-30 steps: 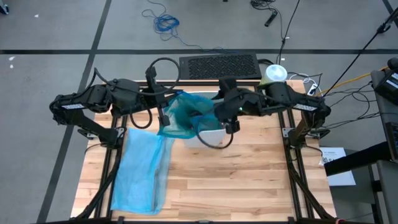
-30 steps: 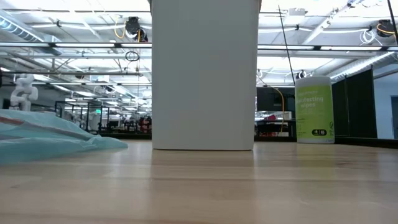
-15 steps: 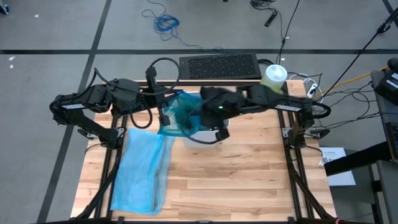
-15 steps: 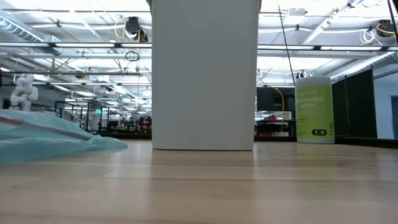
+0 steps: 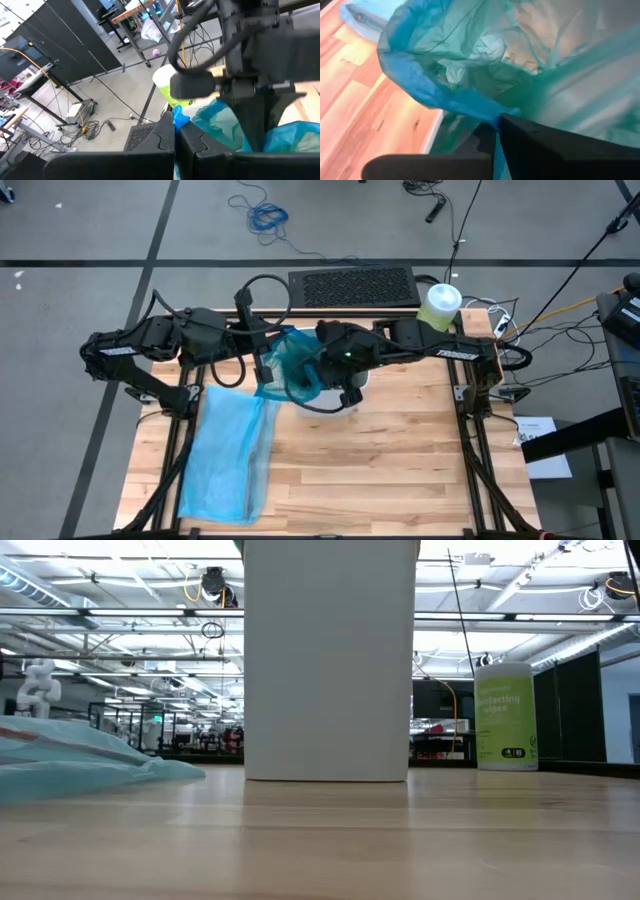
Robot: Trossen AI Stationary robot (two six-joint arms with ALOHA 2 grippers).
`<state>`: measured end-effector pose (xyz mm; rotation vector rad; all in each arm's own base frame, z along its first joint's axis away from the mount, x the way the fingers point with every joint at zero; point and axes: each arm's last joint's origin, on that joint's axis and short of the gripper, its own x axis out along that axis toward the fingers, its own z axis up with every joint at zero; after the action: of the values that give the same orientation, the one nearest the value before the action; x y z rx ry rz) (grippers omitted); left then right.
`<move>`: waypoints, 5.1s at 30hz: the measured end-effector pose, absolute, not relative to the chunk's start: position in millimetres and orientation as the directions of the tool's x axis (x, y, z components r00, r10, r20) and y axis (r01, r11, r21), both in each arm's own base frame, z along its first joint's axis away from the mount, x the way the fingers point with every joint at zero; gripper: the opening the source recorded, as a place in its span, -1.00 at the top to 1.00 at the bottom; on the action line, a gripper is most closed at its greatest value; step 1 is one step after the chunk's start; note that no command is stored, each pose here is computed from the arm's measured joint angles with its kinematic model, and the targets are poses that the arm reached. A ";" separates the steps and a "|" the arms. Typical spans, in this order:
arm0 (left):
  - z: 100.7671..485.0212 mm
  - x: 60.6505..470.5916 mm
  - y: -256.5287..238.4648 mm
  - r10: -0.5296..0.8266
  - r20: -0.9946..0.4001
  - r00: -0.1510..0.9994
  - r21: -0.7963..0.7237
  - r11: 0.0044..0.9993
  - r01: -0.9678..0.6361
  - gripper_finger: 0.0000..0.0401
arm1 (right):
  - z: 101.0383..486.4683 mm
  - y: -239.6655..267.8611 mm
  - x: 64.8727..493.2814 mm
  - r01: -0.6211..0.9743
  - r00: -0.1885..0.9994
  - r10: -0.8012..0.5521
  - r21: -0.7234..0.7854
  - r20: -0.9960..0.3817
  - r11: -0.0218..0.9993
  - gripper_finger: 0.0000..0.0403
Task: Place trash/remove bag and relplace
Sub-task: Remove the blue trash bag from the white trash bin
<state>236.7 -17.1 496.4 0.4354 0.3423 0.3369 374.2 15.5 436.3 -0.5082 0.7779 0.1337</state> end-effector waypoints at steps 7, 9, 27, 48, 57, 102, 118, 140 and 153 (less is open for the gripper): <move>496.4 236.8 -17.1 0.386 -0.247 0.889 0.461 0.854 -0.243 1.00 | 455.4 30.0 354.5 -0.271 0.751 -0.110 -0.455 -0.652 0.848 0.99; 496.5 236.8 -17.1 0.387 -0.247 0.889 0.461 0.854 -0.243 1.00 | 461.3 32.7 348.1 -0.270 0.763 -0.103 -0.459 -0.638 0.846 1.00; 496.8 236.8 -16.9 0.394 -0.243 0.887 0.461 0.851 -0.251 1.00 | 505.1 50.6 310.2 -0.082 0.879 -0.212 -0.573 -0.428 0.815 1.00; 496.8 253.3 -25.7 0.157 -0.219 0.963 0.400 0.915 -0.058 0.49 | 515.4 50.3 326.8 0.014 0.933 -0.232 -0.616 -0.275 0.787 1.00; 495.9 260.3 -26.6 0.156 -0.204 0.966 0.422 0.905 -0.057 0.42 | 509.9 50.8 333.9 -0.014 0.932 -0.211 -0.611 -0.294 0.791 1.00; 499.3 256.8 -24.2 0.211 -0.181 0.961 0.471 0.876 -0.104 1.00 | 507.0 46.0 336.0 0.037 0.920 -0.242 -0.545 -0.310 0.838 0.67; 487.9 260.7 -26.9 0.190 -0.273 0.943 0.452 0.891 -0.049 0.91 | 506.6 43.7 335.0 0.113 0.894 -0.328 -0.555 -0.305 0.824 0.39; 494.9 262.9 -22.4 0.132 -0.209 0.969 0.333 0.941 -0.057 0.25 | 513.7 43.8 336.4 0.153 0.907 -0.350 -0.588 -0.236 0.794 0.32; 487.2 276.4 -7.4 0.222 -0.233 0.947 0.344 0.930 -0.133 0.95 | 513.4 44.8 335.7 0.164 0.903 -0.355 -0.573 -0.240 0.803 0.32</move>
<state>276.4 -7.4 487.2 0.3308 0.2731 0.1839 335.7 44.8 513.4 -0.5752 0.3482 -0.2842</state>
